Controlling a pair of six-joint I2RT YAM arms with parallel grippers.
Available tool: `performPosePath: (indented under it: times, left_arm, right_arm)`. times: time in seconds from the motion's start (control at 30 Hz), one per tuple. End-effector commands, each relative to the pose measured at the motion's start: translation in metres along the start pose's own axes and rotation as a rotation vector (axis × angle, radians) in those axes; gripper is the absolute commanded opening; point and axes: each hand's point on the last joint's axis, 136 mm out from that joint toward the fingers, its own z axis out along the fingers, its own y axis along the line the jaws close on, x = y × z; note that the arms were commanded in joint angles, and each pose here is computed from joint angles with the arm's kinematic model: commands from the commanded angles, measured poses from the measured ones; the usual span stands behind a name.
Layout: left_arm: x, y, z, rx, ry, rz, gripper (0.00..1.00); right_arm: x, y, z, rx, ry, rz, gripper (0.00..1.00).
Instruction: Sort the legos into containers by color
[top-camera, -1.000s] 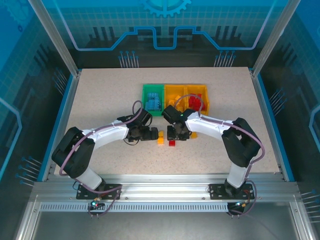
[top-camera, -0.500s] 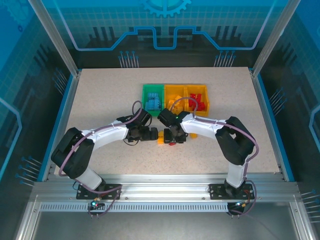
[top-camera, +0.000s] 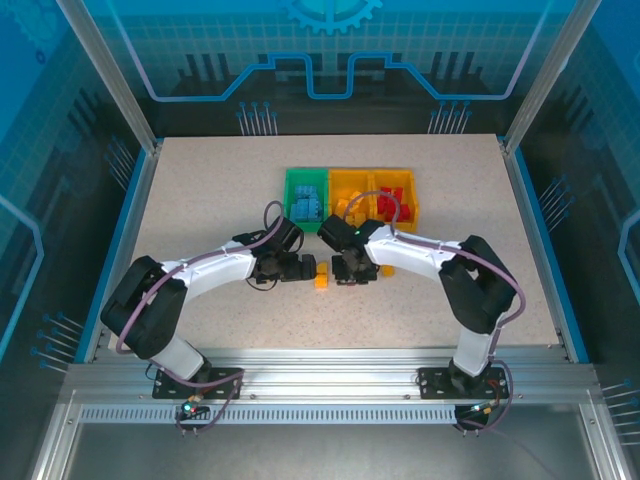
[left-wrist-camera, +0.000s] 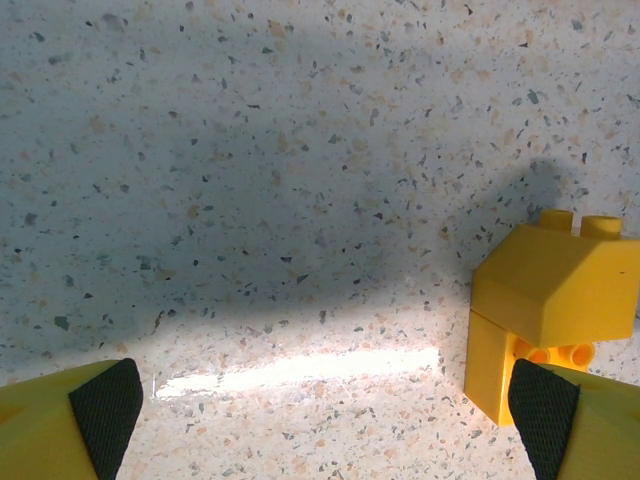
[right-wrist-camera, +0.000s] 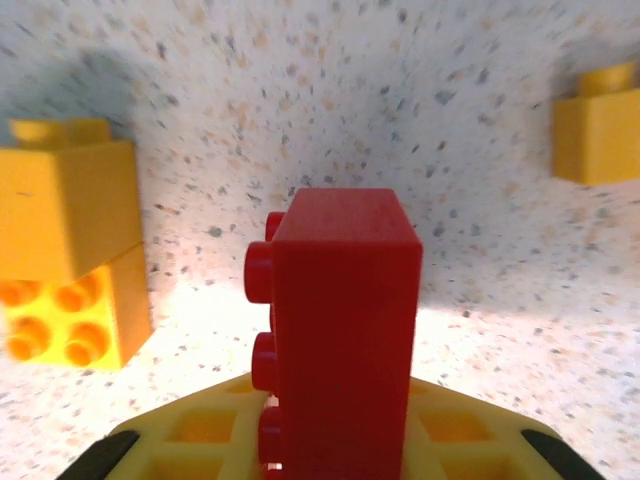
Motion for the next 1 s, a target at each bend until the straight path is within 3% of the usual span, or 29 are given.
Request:
performPosePath:
  times: [0.0,0.23,0.77,0.9,0.97]
  left_arm:
    - [-0.001,0.003,-0.001,-0.018,0.000,-0.007,0.99]
    - [-0.001,0.000,0.000,-0.010,0.001,-0.006,0.99]
    - [-0.017,-0.025,-0.003,0.039,-0.006,0.017,0.99]
    - [-0.019,-0.032,-0.002,0.044,-0.004,0.027,0.99]
    - [-0.018,-0.035,0.000,0.050,0.006,0.034,0.99]
  right_arm:
    - [-0.029,-0.008,-0.040,-0.031,-0.093,0.008,0.24]
    - [-0.104,-0.067,-0.067,-0.023,-0.190,0.124,0.24]
    - [-0.211,-0.140,-0.032,0.069,-0.174,0.251,0.25]
    - [-0.221,-0.142,-0.027,0.033,-0.165,0.276,0.33]
    - [-0.220,-0.143,-0.027,0.035,-0.156,0.277,0.49]
